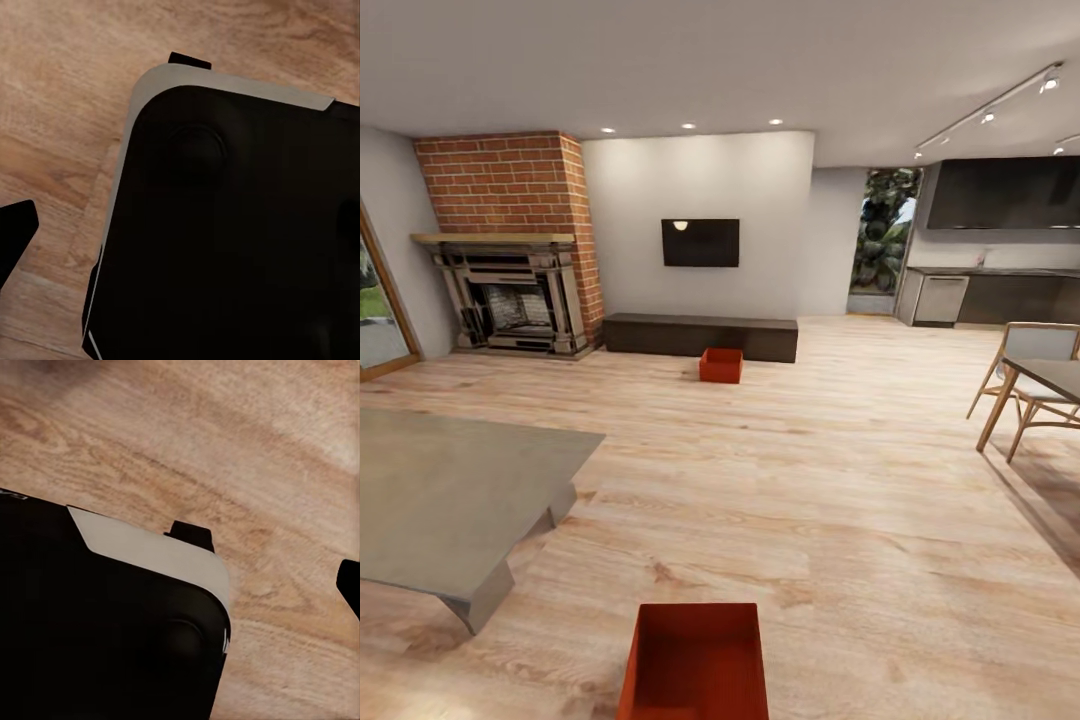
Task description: Move the two storage containers from the living room to the garage. In the garage, place one container on the floor and stack the other container on top of it (either order is fine).
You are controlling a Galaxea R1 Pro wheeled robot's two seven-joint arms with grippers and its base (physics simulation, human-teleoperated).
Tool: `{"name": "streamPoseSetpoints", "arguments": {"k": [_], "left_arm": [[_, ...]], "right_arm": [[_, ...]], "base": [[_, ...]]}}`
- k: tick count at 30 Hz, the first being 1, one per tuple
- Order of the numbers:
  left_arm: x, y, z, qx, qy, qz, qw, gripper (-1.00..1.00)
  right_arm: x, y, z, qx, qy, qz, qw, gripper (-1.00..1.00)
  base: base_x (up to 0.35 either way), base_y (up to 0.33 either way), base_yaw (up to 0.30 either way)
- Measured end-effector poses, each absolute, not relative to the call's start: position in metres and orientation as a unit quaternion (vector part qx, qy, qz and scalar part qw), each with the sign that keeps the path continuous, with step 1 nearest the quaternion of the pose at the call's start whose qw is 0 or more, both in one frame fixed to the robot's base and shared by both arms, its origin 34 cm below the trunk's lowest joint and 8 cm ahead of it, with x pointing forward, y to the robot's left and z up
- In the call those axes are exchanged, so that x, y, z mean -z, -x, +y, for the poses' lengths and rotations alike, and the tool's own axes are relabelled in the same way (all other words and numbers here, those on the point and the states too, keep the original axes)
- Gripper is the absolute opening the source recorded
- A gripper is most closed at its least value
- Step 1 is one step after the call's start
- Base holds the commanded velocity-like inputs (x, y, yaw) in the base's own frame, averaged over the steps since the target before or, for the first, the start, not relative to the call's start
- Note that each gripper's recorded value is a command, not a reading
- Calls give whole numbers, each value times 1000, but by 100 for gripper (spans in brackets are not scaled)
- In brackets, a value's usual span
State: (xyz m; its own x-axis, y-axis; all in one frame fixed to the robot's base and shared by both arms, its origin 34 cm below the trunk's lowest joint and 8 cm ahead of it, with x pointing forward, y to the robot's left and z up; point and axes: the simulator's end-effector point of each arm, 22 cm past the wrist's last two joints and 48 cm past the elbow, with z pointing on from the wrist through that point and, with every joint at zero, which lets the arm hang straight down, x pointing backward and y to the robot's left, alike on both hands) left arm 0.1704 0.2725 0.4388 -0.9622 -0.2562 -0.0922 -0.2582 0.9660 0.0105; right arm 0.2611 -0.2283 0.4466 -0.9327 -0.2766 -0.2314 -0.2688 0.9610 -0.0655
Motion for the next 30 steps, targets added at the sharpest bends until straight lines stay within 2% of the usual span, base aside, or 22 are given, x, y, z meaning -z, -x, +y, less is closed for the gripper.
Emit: {"name": "streamPoseSetpoints", "arguments": {"k": [7,26,30], "left_arm": [[-439,-170,273,-11,130,990,45,100],[-439,-174,270,-9,131,990,49,100],[-439,-174,269,-9,132,990,49,100]], "right_arm": [[-447,-261,-231,19,136,983,120,100],[-446,-261,-231,16,132,984,119,100],[-446,-261,-231,16,133,984,119,100]], "base": [[1,0,155],[0,0,17],[0,153,0]]}}
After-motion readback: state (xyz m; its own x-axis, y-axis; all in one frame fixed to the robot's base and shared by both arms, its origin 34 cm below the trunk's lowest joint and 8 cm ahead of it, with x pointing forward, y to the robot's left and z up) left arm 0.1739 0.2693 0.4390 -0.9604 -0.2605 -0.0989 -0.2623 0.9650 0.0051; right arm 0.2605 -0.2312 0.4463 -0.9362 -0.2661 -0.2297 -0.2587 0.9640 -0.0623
